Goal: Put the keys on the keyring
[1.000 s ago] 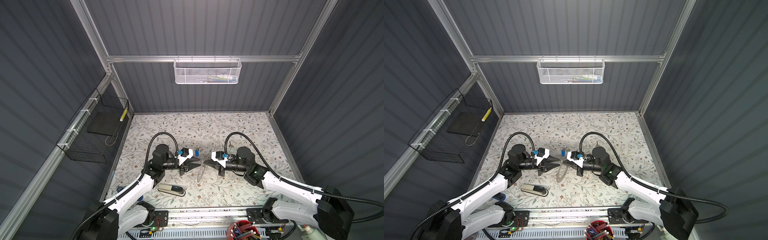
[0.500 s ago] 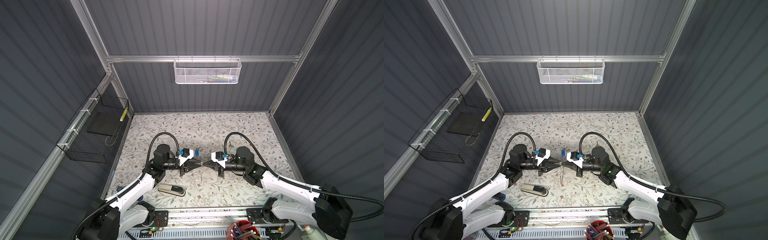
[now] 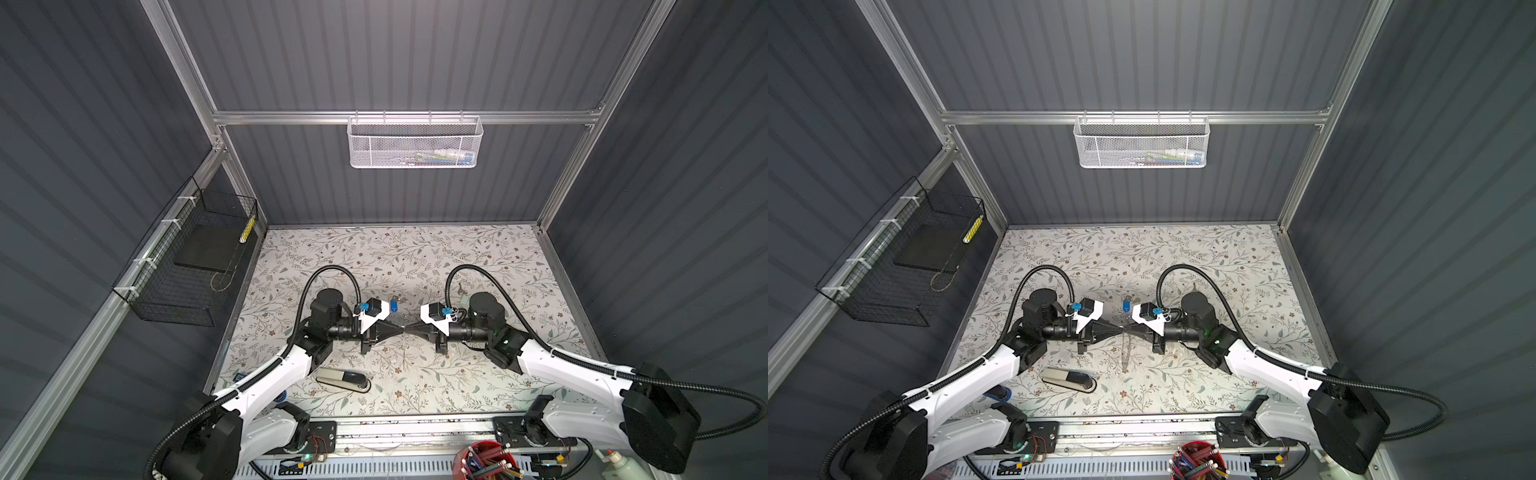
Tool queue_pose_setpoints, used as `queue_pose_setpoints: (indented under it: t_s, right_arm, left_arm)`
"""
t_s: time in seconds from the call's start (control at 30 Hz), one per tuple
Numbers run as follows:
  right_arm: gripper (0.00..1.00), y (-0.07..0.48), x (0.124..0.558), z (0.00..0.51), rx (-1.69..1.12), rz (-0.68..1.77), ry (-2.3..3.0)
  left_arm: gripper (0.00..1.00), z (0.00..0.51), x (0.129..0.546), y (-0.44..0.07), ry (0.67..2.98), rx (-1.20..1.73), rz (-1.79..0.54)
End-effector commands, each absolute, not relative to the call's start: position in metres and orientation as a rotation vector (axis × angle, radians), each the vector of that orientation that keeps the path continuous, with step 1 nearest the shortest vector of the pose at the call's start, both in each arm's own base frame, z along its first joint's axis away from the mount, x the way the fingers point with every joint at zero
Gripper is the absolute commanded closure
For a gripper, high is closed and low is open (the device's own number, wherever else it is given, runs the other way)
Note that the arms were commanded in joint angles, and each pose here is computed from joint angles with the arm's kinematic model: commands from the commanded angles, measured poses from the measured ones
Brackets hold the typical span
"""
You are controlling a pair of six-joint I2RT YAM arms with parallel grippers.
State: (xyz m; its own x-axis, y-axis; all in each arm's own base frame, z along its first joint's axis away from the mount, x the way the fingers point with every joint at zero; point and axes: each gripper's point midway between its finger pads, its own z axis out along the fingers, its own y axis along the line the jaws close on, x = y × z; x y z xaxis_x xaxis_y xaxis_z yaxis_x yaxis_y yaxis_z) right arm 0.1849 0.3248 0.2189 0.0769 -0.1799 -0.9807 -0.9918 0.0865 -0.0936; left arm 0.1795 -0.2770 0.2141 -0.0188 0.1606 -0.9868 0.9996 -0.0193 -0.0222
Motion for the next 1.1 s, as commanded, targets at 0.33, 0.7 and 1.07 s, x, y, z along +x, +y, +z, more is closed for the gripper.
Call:
queue_pose_setpoints:
  t_s: [0.33, 0.7, 1.07]
  right_arm:
    - [0.59, 0.286, 0.205, 0.206, -1.278, 0.625, 1.512]
    - [0.62, 0.294, 0.208, 0.210, -1.237, 0.639, 1.493]
    - [0.73, 0.299, 0.205, 0.212, -1.194, 0.683, 1.460]
  left_arm:
    - [1.00, 0.211, 0.199, -0.279, 1.577, 1.450, -0.993]
    - [1.00, 0.204, 0.202, -0.285, 1.714, 1.598, -0.784]
    - [1.00, 0.203, 0.194, -0.302, 1.725, 1.709, -0.714]
